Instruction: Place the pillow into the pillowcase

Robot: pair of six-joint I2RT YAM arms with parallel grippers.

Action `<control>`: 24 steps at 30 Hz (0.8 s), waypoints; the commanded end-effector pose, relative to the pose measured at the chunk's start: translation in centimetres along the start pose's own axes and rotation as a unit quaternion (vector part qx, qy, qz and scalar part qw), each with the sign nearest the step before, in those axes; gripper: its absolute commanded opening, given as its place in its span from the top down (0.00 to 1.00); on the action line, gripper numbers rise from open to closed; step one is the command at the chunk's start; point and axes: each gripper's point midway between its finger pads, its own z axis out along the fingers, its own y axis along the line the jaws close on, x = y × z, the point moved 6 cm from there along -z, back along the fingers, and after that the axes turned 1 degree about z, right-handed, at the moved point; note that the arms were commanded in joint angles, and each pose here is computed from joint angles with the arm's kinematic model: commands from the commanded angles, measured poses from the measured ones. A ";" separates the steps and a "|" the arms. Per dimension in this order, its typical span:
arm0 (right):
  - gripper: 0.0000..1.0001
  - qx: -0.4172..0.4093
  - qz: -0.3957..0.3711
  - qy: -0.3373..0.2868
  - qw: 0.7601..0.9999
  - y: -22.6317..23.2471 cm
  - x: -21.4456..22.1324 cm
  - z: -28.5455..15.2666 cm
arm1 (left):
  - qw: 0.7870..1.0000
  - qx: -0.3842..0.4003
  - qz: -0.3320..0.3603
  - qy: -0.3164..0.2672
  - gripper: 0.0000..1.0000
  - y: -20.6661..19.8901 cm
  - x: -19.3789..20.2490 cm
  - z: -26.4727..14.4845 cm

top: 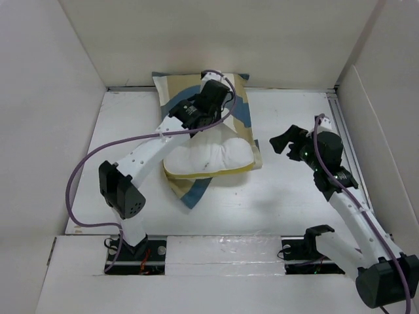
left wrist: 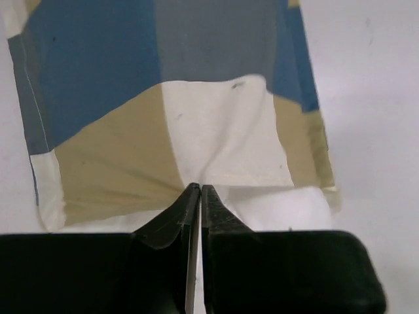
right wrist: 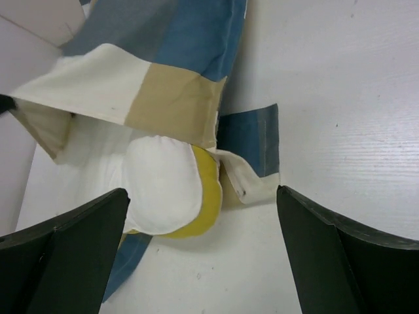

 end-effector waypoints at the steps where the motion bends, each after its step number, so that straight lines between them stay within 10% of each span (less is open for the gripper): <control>1: 0.00 -0.038 0.014 -0.037 0.998 1.2 -1.1 0.6 | 0.996 0.022 -0.054 -0.072 1.00 -1.0 -4.8 -3.2; 9: 0.00 -0.023 0.017 -0.004 1.000 1.3 2.1 2.3 | 0.999 0.015 0.021 -0.034 0.98 -4.1 -5.4 -2.0; 14: 0.00 -0.034 0.011 0.009 0.999 1.6 2.6 2.4 | 0.997 0.024 0.076 0.012 0.00 -3.1 1.2 -1.2; 24: 0.00 -0.050 0.000 0.001 0.999 2.2 2.2 1.8 | 0.972 0.017 0.181 0.149 0.00 -0.9 10.0 2.1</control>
